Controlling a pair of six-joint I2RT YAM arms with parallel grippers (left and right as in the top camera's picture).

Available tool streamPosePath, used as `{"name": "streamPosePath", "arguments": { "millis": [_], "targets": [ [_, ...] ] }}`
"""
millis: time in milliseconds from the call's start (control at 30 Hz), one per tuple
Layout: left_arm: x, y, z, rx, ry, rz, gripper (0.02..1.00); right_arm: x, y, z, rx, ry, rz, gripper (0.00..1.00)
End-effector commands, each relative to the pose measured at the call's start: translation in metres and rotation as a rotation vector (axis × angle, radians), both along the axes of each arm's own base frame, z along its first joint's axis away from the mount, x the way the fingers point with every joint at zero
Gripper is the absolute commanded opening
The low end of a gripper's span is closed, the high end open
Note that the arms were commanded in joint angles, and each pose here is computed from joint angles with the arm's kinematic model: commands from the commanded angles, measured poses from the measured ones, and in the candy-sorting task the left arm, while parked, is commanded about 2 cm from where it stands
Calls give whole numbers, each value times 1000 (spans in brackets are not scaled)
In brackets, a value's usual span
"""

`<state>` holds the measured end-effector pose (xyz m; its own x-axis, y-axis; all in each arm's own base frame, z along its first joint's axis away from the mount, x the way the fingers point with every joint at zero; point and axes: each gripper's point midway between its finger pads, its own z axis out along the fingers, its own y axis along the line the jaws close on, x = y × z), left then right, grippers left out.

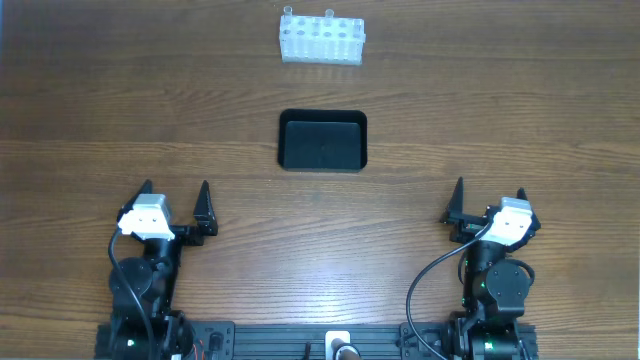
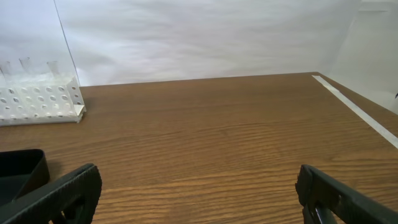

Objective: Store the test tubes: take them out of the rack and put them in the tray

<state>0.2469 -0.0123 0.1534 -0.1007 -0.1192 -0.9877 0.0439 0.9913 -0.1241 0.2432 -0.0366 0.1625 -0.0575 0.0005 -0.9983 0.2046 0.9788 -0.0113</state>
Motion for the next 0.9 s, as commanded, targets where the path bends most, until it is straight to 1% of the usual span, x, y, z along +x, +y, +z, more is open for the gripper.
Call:
{"name": "streamPosePath", "arguments": {
  "millis": [33, 300, 400, 533, 600, 733, 900],
  "targets": [
    [0, -1, -3, 10, 9, -7, 1000, -1, -3, -1, 2, -4, -17, 991],
    [0, -1, -1, 10, 0, -7, 998, -1, -3, -1, 2, -4, -17, 993],
    [2, 3, 20, 8, -85, 7, 996, -1, -3, -1, 2, -4, -17, 991],
    [7, 7, 66, 10, -235, 22, 996, -1, -3, -1, 2, -4, -17, 991],
    [13, 7, 82, 11, -257, 16, 998, -1, -3, -1, 2, -4, -17, 991],
    [39, 7, 118, 12, -236, 6, 996, -1, -3, -1, 2, -4, -17, 993],
    [93, 0, 147, 8, -147, -33, 996, -1, -3, -1, 2, -4, -17, 993]
  ]
}}
